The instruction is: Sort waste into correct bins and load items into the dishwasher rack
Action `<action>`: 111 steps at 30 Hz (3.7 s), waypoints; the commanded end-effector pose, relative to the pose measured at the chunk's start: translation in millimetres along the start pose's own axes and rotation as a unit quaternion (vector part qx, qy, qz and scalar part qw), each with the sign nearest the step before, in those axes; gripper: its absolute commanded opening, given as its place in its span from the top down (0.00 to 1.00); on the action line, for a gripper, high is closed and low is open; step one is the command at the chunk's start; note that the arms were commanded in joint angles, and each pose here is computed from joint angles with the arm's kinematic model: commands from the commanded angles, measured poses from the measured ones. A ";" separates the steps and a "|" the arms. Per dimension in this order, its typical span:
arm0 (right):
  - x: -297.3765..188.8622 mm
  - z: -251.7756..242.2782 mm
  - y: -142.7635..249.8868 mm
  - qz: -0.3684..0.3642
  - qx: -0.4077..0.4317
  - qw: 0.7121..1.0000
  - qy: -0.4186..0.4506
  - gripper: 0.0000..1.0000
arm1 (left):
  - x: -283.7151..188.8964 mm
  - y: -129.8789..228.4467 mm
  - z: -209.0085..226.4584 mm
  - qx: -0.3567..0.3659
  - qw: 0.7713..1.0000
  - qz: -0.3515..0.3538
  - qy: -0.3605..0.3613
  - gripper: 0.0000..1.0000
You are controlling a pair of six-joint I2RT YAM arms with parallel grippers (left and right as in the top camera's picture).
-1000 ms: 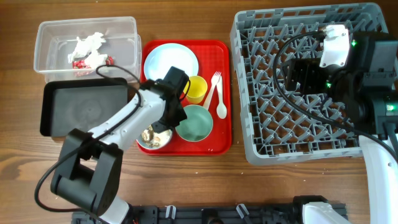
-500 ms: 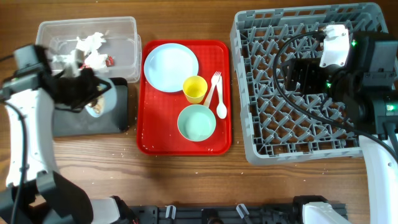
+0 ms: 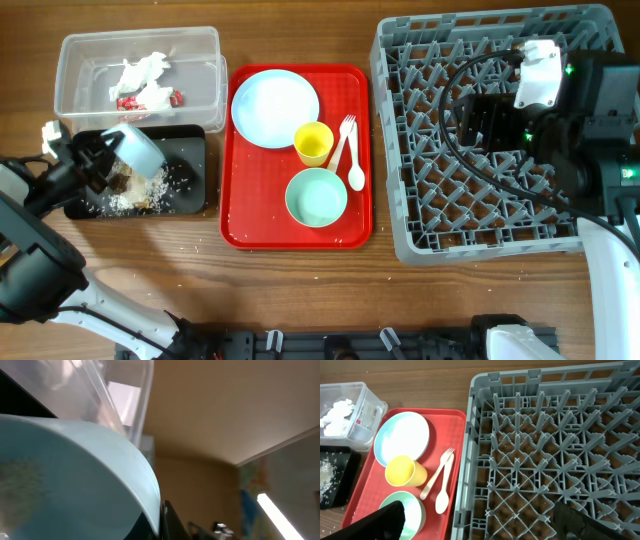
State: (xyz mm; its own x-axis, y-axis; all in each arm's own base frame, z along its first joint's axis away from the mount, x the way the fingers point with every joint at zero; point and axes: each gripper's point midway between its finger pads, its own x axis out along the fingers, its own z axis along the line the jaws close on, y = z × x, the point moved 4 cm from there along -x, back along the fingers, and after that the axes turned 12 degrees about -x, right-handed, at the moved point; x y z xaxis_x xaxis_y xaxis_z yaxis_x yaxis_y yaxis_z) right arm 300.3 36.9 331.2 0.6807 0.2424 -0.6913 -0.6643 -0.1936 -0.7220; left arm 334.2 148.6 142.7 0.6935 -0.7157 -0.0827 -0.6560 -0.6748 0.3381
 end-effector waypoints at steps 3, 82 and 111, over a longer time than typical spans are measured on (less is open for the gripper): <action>0.6 3.3 -1.5 -0.001 0.001 1.000 -0.011 0.04 | -1.8 7.8 -9.5 -0.105 0.993 0.009 0.045 0.96; 48.9 102.4 -54.6 -0.102 -0.032 0.851 -0.514 0.05 | 234.4 217.3 -79.4 0.150 0.923 0.329 -0.134 0.96; 100.5 93.6 -58.2 -0.066 0.001 0.931 -0.360 0.27 | 246.4 215.8 -65.4 0.187 0.919 0.298 -0.178 0.28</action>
State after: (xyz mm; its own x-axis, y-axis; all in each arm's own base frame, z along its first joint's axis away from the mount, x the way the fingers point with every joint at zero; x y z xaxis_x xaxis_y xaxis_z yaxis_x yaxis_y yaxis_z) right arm 372.8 194.8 297.4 0.2312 0.9134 -0.3350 -0.5918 -0.1412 -0.7936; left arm 372.8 -164.8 265.7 -0.0052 -0.9855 -0.1698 -0.9882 -0.0209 0.1516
